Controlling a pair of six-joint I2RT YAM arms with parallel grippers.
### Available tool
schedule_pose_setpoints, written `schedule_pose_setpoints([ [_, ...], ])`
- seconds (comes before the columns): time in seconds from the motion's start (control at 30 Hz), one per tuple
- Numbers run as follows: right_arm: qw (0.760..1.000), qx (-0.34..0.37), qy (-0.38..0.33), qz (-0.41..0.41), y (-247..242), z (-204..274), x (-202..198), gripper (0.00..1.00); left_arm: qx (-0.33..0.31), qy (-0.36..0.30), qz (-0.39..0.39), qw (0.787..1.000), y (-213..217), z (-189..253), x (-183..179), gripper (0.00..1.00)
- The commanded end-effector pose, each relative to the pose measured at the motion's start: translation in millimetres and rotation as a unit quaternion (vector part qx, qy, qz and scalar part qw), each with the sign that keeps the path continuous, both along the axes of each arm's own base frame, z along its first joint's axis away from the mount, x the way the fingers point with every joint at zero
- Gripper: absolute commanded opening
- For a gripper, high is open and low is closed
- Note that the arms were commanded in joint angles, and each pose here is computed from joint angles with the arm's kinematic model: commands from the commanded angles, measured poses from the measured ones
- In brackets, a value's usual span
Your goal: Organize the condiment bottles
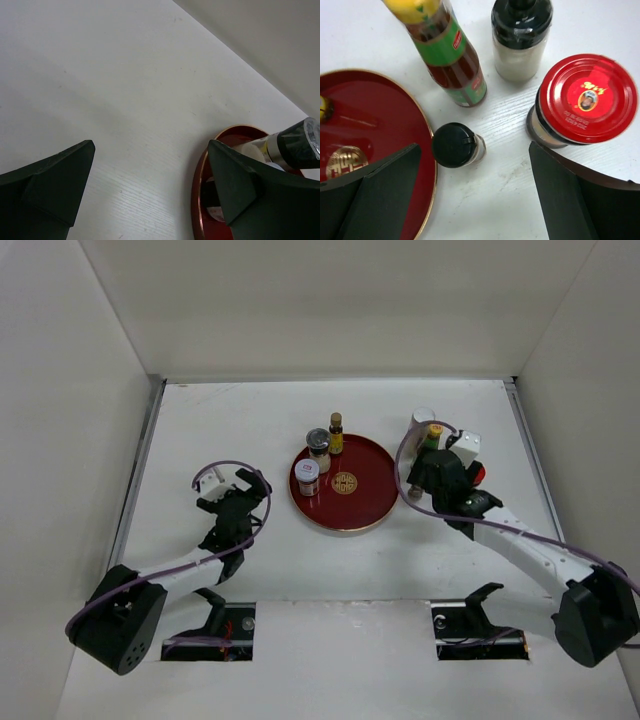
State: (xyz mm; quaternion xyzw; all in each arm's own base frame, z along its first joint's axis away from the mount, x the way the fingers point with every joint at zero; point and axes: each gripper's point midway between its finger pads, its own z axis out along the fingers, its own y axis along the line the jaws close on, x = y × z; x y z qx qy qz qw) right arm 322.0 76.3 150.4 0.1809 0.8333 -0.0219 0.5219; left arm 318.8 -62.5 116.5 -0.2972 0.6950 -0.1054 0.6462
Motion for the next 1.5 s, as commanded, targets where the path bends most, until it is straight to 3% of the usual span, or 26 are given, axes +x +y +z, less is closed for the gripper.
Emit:
schedule_pose_setpoints([
  [0.0, 0.998, 0.035, -0.027, 0.042, 20.8, 18.9, 18.1, 0.95, -0.041, -0.048, -0.019, 0.998, -11.5, 27.4, 8.2, 1.00],
  [0.17, 0.998, 0.042, -0.009, 0.055, 28.3, 5.9, 32.0, 0.92, -0.039, -0.039, -0.030, 0.998, -17.0, 22.7, 11.4, 1.00],
  [0.33, 0.998, 0.040, 0.001, 0.048, 26.9, -9.0, 44.5, 0.82, -0.040, -0.037, -0.045, 0.998, -23.1, 21.9, 13.1, 1.00],
  [0.43, 0.998, 0.039, 0.011, 0.051, 28.1, -17.2, 47.7, 0.70, -0.040, -0.036, -0.046, 0.998, -22.2, 22.0, 13.7, 1.00],
  [0.53, 0.999, 0.035, 0.006, 0.040, 23.1, -16.2, 46.0, 0.49, -0.041, -0.037, -0.043, 0.998, -20.7, 22.1, 13.5, 1.00],
  [0.63, 0.999, 0.026, -0.021, 0.022, 13.4, 4.9, 43.3, 0.36, -0.038, -0.030, -0.045, 0.998, -21.3, 18.7, 14.9, 1.00],
  [0.8, 0.996, 0.028, -0.080, 0.037, 27.1, 55.3, 29.4, 0.32, -0.041, -0.037, -0.037, 0.998, -16.0, 22.9, 14.5, 1.00],
  [0.9, 0.989, 0.052, -0.097, 0.101, 72.1, 71.1, 24.4, 0.32, -0.041, -0.037, -0.030, 0.998, -8.0, 22.5, 14.7, 1.00],
  [1.07, 0.960, 0.084, -0.087, 0.251, 190.3, 63.7, 9.9, 0.32, -0.040, -0.033, -0.028, 0.998, -7.1, 20.3, 15.6, 1.00],
  [1.17, 0.949, 0.074, -0.087, 0.295, 235.0, 59.0, 4.2, 0.32, -0.042, -0.038, -0.030, 0.998, -7.3, 24.1, 14.9, 1.00],
  [1.47, 0.937, 0.042, -0.061, 0.343, 288.0, 25.3, -4.2, 0.33, -0.041, -0.031, -0.030, 0.998, -4.3, 19.6, 16.1, 1.00],
])
